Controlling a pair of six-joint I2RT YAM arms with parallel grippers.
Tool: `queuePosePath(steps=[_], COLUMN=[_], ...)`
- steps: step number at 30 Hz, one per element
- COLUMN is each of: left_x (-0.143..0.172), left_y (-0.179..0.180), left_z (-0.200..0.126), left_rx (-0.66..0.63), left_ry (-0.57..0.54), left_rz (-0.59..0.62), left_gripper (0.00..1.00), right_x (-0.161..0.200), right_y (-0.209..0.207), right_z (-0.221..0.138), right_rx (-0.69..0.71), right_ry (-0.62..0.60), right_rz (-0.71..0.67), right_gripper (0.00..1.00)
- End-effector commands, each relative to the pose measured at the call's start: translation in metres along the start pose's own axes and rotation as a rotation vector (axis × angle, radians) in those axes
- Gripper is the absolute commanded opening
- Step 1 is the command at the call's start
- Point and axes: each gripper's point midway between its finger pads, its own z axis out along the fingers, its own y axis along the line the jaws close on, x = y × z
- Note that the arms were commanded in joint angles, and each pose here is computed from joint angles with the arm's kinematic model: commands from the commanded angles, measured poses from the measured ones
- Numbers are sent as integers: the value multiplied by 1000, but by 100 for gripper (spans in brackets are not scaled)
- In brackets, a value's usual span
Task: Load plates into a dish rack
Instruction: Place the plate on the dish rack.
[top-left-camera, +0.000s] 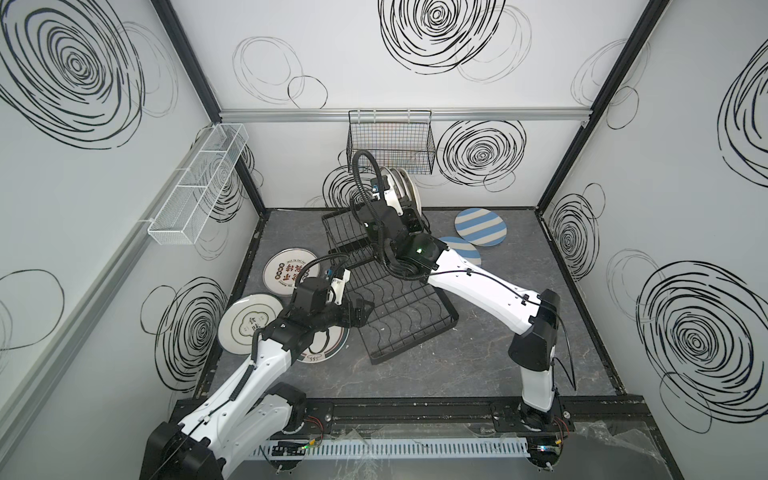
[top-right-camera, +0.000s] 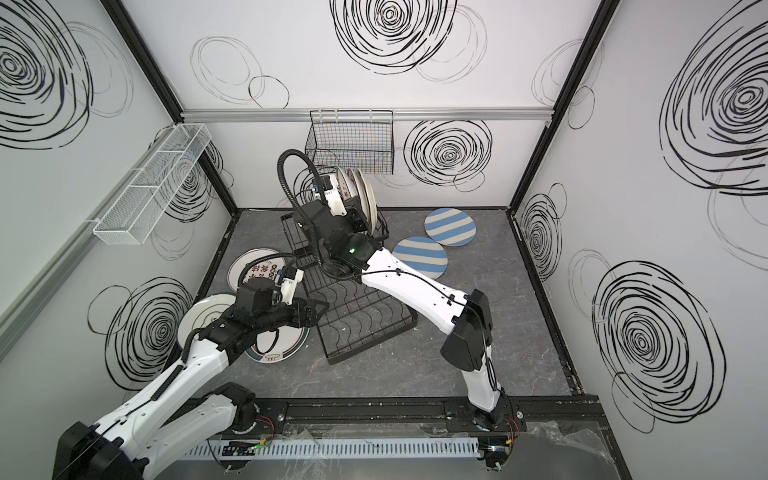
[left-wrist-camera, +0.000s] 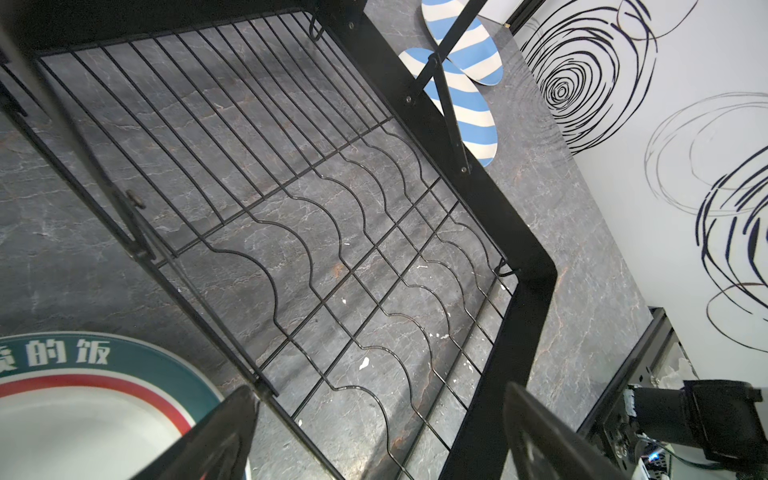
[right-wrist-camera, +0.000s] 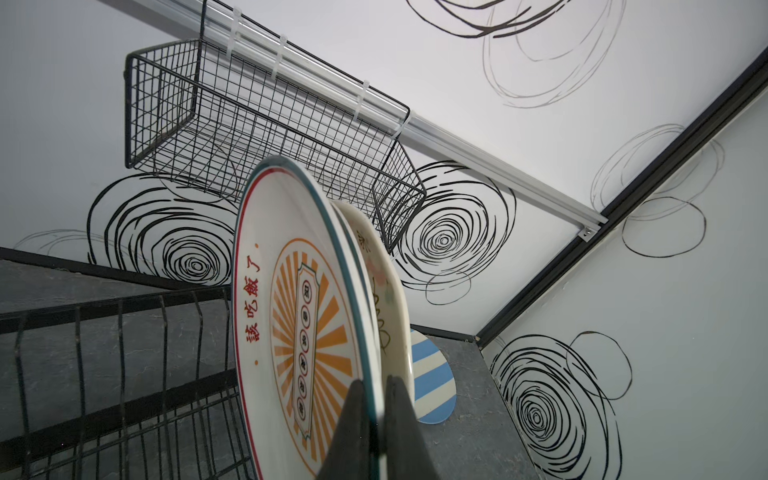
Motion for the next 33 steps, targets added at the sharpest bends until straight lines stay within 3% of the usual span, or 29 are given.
queuePosePath(steps=[1, 16, 33], left_x=[-10, -10, -11], left_y=[-3, -1, 3], left_z=[-2, -2, -2], left_rx=[7, -2, -19], left_ry=[-25, -26, -30], left_rz=[22, 21, 13], left_gripper=[96, 96, 96], right_x=[-11, 5, -3], right_y=[-10, -9, -24], right_z=[7, 12, 17], right_rx=[22, -2, -11], right_ry=[-7, 31, 42], right_rz=[44, 48, 54], right_gripper=[0, 2, 32])
